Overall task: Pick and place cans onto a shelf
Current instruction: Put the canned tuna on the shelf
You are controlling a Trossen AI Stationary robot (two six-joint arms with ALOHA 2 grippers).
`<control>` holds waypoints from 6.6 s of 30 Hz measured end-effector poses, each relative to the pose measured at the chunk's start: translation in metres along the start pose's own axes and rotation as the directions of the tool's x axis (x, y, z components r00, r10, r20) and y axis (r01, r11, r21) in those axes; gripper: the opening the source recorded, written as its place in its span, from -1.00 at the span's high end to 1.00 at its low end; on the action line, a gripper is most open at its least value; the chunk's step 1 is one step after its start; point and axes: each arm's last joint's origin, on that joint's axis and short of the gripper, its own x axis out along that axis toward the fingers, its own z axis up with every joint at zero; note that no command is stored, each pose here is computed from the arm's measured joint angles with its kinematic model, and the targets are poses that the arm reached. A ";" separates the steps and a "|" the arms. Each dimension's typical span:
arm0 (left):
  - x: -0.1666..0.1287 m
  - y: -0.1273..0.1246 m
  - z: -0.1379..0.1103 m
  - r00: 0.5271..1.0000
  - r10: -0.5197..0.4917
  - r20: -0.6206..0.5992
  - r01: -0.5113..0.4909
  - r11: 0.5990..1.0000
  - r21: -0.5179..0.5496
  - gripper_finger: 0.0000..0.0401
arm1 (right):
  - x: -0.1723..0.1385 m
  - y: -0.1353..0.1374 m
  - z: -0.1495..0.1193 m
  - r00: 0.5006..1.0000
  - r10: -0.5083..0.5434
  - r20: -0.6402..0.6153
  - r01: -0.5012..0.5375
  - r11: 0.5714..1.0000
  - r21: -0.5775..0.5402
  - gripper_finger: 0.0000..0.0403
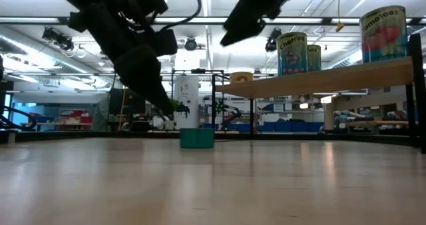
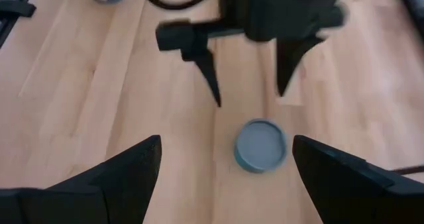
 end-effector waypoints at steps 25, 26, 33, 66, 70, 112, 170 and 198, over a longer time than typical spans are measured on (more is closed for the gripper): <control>-0.060 0.036 -0.067 0.967 0.252 0.022 -0.244 0.953 -0.179 -0.84 | 0.104 -0.034 0.040 0.974 0.075 -0.213 -0.113 0.979 -0.172 -0.97; -0.058 0.035 -0.066 0.968 0.249 0.036 -0.238 0.953 -0.188 -0.84 | 0.110 -0.038 0.035 0.970 0.063 -0.235 -0.102 0.983 -0.154 -0.96; -0.058 0.035 -0.064 0.966 0.249 0.068 -0.231 0.951 -0.203 -0.84 | 0.139 -0.062 0.007 0.926 0.030 -0.377 -0.041 0.999 -0.023 -0.95; -0.058 0.035 -0.062 0.959 0.270 0.091 -0.249 0.948 -0.197 -0.84 | 0.134 -0.045 0.002 0.892 0.112 -0.439 -0.129 0.992 -0.009 -0.47; -0.058 0.035 -0.062 0.958 0.271 0.093 -0.248 0.948 -0.198 -0.84 | 0.106 -0.014 0.016 0.881 0.198 -0.429 -0.296 0.939 -0.175 -0.51; -0.059 0.034 -0.058 0.949 0.284 0.138 -0.259 0.951 -0.171 -0.84 | 0.111 0.126 -0.055 0.860 0.282 -0.424 -0.500 0.301 -0.812 -0.61; -0.059 0.034 -0.054 0.942 0.291 0.169 -0.262 0.949 -0.175 -0.84 | 0.104 0.138 -0.063 0.920 0.091 -0.382 -0.032 0.987 0.159 -0.85; -0.059 0.033 -0.054 0.953 0.255 0.165 -0.220 0.954 -0.205 -0.84 | -0.076 0.025 0.031 0.993 -0.107 0.052 0.116 0.970 -0.214 -0.46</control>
